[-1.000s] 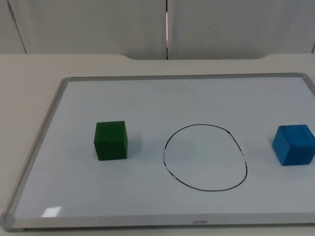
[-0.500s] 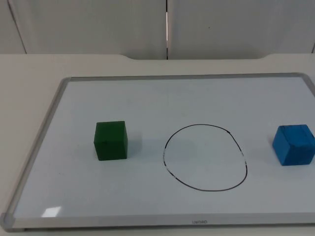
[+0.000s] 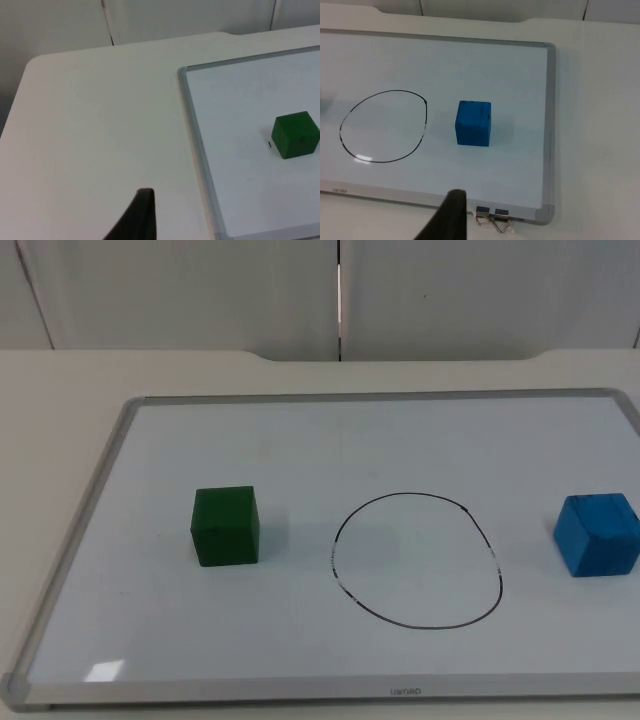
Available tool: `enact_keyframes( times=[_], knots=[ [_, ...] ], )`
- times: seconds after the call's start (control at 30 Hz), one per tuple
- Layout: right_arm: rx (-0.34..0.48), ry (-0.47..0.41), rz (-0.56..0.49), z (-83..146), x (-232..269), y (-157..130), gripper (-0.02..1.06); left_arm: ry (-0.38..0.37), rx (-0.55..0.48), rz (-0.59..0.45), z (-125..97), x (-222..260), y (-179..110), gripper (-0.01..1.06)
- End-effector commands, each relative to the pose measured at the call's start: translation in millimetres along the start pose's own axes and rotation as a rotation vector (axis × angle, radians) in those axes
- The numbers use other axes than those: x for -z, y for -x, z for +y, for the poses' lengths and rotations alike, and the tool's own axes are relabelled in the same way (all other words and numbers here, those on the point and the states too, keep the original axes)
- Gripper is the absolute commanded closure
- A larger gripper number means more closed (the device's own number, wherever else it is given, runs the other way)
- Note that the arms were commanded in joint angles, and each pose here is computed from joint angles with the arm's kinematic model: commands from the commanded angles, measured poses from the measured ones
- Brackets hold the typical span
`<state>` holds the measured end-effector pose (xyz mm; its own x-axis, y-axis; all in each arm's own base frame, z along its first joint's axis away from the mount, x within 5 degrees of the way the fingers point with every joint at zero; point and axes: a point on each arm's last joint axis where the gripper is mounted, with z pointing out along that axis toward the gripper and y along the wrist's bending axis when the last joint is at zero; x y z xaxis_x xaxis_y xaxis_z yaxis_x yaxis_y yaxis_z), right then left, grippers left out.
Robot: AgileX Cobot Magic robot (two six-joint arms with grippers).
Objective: Push the two cubes into the marked area.
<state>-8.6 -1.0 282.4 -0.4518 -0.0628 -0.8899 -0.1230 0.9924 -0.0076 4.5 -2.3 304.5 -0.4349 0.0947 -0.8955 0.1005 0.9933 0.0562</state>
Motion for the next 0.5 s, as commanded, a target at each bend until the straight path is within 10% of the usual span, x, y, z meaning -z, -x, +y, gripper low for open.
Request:
enact_keyframes(
  times=[0.0, 0.47],
  knots=[
    [-0.001, -0.005, 0.002, 0, -2, -1, -0.01, -0.019, 0.014, -0.039, -2, 1, 5, 0.0],
    [-0.001, -0.005, 0.002, 0, -2, -1, -0.01, -0.053, 0.031, 0.001, -3, -23, 23, 0.08]
  ],
)
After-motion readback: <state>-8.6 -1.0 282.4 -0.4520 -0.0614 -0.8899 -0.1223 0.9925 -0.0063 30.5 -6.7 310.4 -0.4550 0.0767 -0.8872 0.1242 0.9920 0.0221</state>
